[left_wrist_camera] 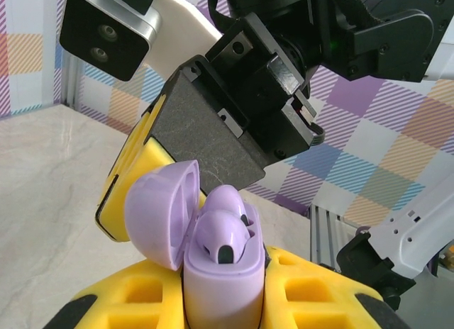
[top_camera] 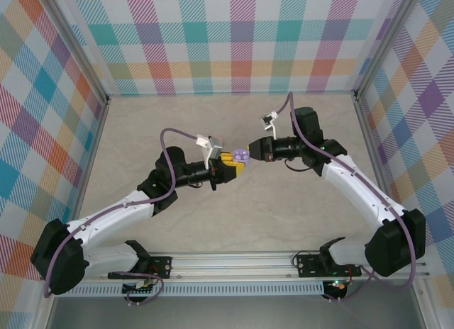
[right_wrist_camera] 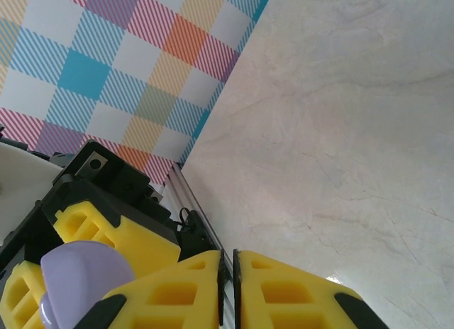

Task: Insert wireless bluetooth earbuds into charging case

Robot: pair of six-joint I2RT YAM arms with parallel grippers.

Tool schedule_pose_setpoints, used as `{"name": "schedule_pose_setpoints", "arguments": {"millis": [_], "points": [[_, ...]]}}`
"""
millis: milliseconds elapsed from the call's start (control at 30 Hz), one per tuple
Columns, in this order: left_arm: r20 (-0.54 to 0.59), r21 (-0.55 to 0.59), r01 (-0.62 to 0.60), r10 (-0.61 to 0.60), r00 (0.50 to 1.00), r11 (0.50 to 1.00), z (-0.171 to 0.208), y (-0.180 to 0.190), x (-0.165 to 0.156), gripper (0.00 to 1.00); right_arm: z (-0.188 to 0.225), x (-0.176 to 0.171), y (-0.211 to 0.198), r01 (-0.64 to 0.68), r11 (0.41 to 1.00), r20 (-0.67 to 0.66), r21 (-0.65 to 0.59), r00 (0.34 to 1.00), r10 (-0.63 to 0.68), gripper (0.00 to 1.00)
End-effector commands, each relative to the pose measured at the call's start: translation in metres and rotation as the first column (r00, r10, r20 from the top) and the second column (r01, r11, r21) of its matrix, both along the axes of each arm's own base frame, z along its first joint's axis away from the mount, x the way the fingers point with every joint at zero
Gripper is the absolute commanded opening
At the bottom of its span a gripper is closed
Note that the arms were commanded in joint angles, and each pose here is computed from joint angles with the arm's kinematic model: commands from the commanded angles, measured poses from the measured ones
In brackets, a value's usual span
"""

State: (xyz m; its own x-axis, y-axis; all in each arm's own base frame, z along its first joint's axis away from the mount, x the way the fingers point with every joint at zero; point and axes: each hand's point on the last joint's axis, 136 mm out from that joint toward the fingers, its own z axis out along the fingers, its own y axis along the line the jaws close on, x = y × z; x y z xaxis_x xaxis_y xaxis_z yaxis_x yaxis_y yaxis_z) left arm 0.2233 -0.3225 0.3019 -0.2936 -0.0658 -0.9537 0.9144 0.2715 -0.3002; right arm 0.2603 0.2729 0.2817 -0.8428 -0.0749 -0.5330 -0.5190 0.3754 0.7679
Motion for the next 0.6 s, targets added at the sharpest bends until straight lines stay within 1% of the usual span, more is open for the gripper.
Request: {"name": "schedule_pose_setpoints", "arguments": {"millis": [0, 233, 333, 400, 467, 567], "points": [[-0.015, -0.013, 0.003, -0.003, 1.000, 1.000, 0.003, -0.007, 0.002, 0.08, 0.022, -0.011, 0.001, -0.045, 0.997, 0.071, 0.061, 0.997, 0.041, 0.14], [-0.057, 0.006, -0.038, 0.039, 0.998, 0.999, -0.010, -0.007, 0.011, 0.09, 0.027, -0.015, -0.002, -0.044, 0.997, 0.096, 0.065, 0.995, 0.037, 0.14], [-0.067, 0.013, -0.053, 0.053, 0.996, 0.999, -0.014, -0.006, 0.014, 0.09, 0.023, -0.013, -0.005, -0.017, 0.999, 0.090, 0.035, 0.996, 0.014, 0.15], [-0.074, 0.018, -0.069, 0.070, 0.995, 0.997, -0.014, -0.005, 0.017, 0.09, 0.017, -0.009, -0.009, 0.023, 1.000, 0.083, -0.007, 0.996, -0.023, 0.18], [-0.096, 0.036, -0.098, 0.101, 0.990, 0.995, -0.017, -0.005, 0.022, 0.09, 0.006, 0.003, -0.019, 0.115, 0.990, 0.088, -0.087, 0.990, -0.107, 0.19], [-0.157, 0.096, -0.151, 0.164, 0.974, 0.984, -0.027, -0.004, 0.037, 0.09, -0.014, 0.018, -0.040, 0.246, 0.943, 0.095, -0.224, 0.968, -0.230, 0.19]]}}
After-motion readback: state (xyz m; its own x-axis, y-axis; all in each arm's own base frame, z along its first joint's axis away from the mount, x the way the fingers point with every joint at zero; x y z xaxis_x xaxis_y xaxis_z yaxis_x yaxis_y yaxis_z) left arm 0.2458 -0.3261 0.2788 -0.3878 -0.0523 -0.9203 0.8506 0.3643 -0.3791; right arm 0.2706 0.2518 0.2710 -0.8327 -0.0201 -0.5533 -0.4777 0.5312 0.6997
